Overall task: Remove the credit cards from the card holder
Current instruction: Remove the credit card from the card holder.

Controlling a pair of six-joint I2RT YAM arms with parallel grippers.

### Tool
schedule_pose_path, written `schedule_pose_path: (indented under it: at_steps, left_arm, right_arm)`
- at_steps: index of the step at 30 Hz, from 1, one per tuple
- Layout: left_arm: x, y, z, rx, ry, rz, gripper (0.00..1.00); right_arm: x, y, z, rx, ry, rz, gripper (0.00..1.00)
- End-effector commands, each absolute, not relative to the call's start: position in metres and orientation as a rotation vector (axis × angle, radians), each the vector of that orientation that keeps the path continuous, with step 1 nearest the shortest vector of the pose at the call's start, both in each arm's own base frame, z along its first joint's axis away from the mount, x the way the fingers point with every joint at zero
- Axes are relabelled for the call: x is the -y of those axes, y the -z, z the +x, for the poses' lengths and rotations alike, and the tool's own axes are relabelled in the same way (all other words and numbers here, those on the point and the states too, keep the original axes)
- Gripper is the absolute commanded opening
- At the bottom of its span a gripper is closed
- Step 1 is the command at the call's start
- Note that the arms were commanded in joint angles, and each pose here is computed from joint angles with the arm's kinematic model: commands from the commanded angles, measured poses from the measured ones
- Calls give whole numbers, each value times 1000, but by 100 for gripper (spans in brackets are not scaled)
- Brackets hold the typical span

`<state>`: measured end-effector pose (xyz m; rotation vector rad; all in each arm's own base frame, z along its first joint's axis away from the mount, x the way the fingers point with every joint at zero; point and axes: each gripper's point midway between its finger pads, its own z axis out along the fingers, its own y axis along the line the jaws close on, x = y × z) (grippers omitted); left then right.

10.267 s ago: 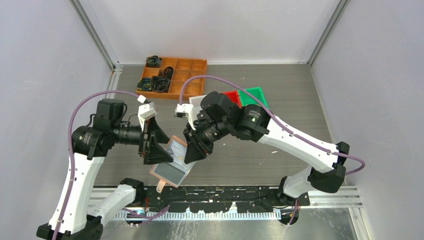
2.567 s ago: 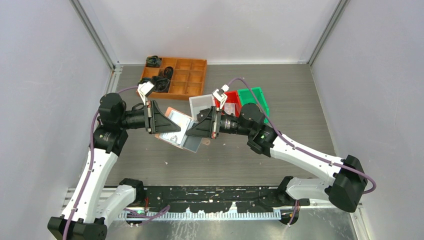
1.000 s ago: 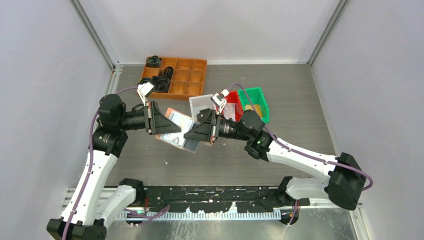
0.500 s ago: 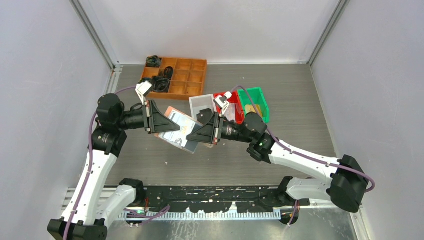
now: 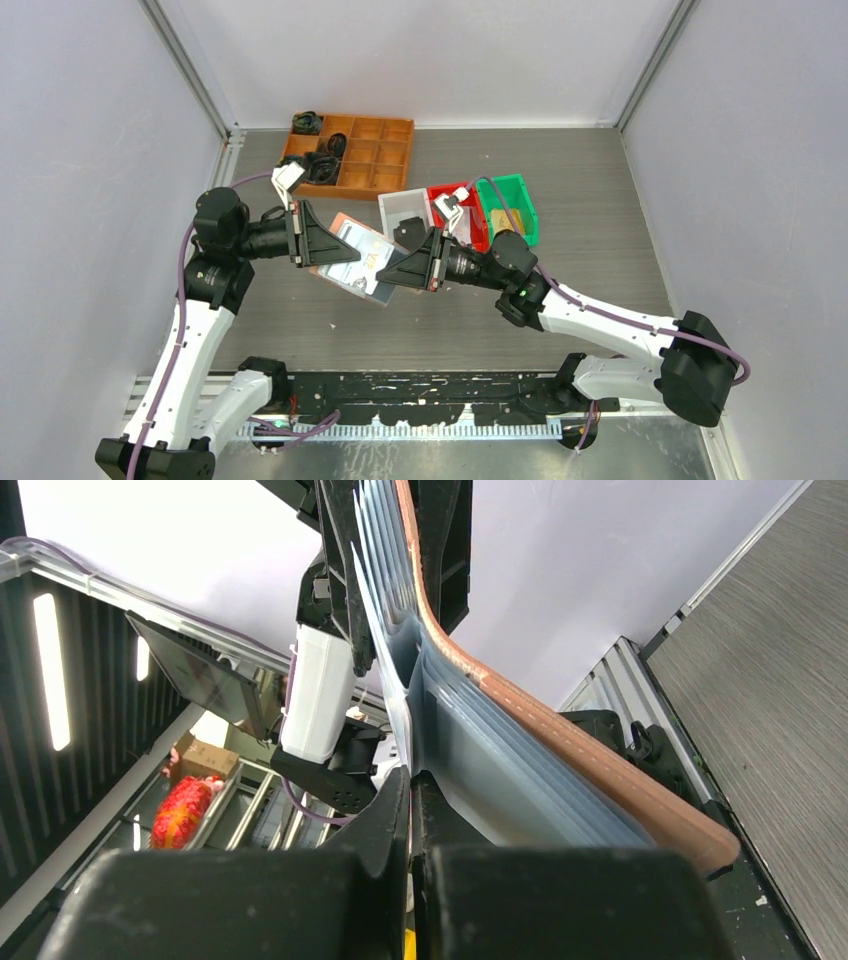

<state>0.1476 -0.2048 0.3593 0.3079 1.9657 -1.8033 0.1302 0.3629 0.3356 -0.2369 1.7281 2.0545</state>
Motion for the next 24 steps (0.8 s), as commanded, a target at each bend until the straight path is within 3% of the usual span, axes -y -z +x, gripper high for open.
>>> schedule_pose_path:
  at_steps: [1,2,4,8,17,24]
  left_arm:
    - [203,-395,133,-1828,1782,457,11]
    - [203,-395,135,-1827,1778,450,5]
    - [203,-395,136,-1825,1770,443,0]
    - [203,-394,138,-1828,1767,434,0]
    - [202,-393,139,-1828,1748,431,0]
    - [201,-391,143,-1828,1725,421,0]
  right_arm:
    - [-361,-323,136,-1757,-2024,-186,1]
    - [-361,-324,136,-1753,-2029,-185,5]
    - [-361,-328,136,-1737,-2049,-173,23]
    - [-363,-344,139,-1669,-2103,-146,41]
    - [-363,-373,136,-1542,-2221,-152,42]
    - [-360,-377,134,-1531,-2226,-162,35]
